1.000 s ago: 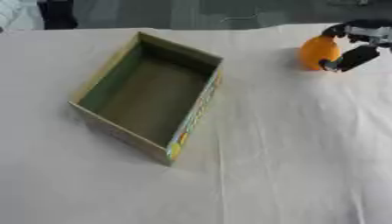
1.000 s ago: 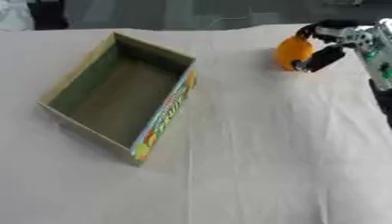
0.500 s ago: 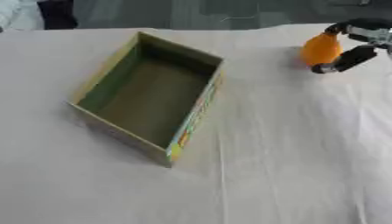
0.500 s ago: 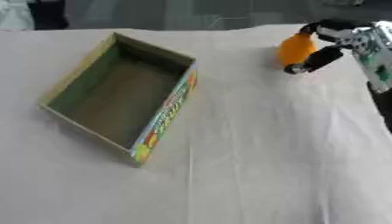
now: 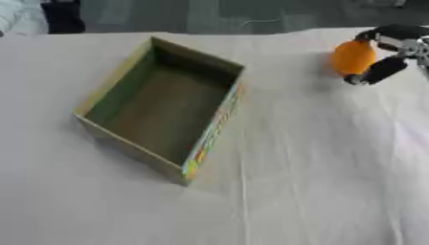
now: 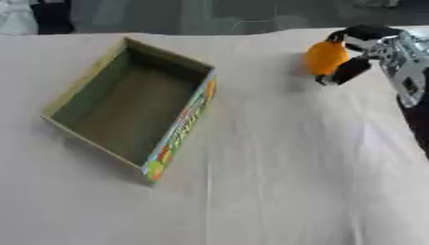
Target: Pick up objects on the table and place them in the box.
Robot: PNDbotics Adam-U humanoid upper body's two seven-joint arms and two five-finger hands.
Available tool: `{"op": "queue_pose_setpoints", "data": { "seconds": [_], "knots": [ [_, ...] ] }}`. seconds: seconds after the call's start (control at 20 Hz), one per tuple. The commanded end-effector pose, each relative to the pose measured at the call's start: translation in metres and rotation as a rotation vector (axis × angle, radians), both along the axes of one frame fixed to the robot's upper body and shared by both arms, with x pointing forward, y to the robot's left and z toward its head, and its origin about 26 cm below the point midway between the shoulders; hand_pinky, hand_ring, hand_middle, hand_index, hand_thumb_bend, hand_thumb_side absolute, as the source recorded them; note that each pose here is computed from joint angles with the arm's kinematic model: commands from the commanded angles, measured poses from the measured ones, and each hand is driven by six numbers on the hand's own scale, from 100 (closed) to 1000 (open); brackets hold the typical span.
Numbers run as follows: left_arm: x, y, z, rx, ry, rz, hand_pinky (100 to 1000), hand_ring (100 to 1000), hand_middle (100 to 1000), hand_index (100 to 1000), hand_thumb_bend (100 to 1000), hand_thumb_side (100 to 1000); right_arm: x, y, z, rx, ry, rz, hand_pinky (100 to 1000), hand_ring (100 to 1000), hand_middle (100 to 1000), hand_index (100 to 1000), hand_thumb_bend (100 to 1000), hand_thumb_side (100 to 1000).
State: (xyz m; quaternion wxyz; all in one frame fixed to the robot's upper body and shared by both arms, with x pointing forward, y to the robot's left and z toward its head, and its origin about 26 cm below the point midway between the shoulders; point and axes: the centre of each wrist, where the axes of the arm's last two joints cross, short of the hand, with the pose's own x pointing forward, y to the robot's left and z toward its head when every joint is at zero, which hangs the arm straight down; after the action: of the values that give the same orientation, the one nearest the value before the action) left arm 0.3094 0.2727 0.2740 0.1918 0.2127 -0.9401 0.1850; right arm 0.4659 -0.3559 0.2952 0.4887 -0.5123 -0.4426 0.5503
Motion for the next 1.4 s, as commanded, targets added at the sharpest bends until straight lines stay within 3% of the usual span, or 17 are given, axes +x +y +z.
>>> {"op": "queue_pose_setpoints", "data": {
  "seconds": [0.05, 0.2, 0.5, 0.9, 1.1, 1.25, 1.3, 1.4],
  "knots": [
    [-0.0038, 0.0, 0.0093, 0.017, -0.034, -0.006, 800, 764, 746, 909, 100, 949, -0.0019, -0.0035, 0.0141, -0.018, -0.067, -0.024, 861, 941, 869, 1000, 373, 438],
    [-0.0037, -0.0003, 0.0096, 0.016, -0.035, -0.007, 800, 764, 747, 909, 100, 949, -0.001, -0.0029, 0.0135, -0.019, -0.094, -0.036, 851, 931, 850, 1000, 342, 436],
    [-0.0036, -0.0008, 0.0102, 0.016, -0.037, -0.012, 800, 764, 747, 907, 100, 946, 0.0001, -0.0029, 0.0121, -0.039, -0.139, -0.057, 824, 898, 793, 925, 278, 351],
    [-0.0036, -0.0007, 0.0104, 0.012, -0.038, -0.017, 799, 764, 747, 904, 100, 943, 0.001, -0.0017, 0.0116, -0.064, -0.225, -0.077, 753, 824, 634, 688, 100, 220],
    [-0.0037, -0.0003, 0.0102, 0.01, -0.037, -0.016, 799, 764, 748, 904, 100, 942, 0.0011, 0.0006, 0.0117, -0.061, -0.253, -0.071, 744, 809, 563, 597, 100, 140],
    [-0.0037, -0.0003, 0.0103, 0.01, -0.038, -0.017, 799, 764, 748, 904, 100, 942, 0.0009, 0.0017, 0.0121, -0.056, -0.261, -0.067, 742, 808, 557, 588, 100, 131],
    [-0.0037, -0.0003, 0.0104, 0.009, -0.038, -0.017, 799, 764, 748, 904, 100, 943, 0.0007, 0.0013, 0.0124, -0.058, -0.264, -0.069, 724, 794, 505, 529, 100, 100],
    [-0.0037, -0.0001, 0.0104, 0.006, -0.04, -0.017, 798, 764, 748, 903, 100, 944, 0.0005, 0.0024, 0.0129, -0.05, -0.281, -0.07, 713, 781, 473, 493, 100, 100]
  ]
}}
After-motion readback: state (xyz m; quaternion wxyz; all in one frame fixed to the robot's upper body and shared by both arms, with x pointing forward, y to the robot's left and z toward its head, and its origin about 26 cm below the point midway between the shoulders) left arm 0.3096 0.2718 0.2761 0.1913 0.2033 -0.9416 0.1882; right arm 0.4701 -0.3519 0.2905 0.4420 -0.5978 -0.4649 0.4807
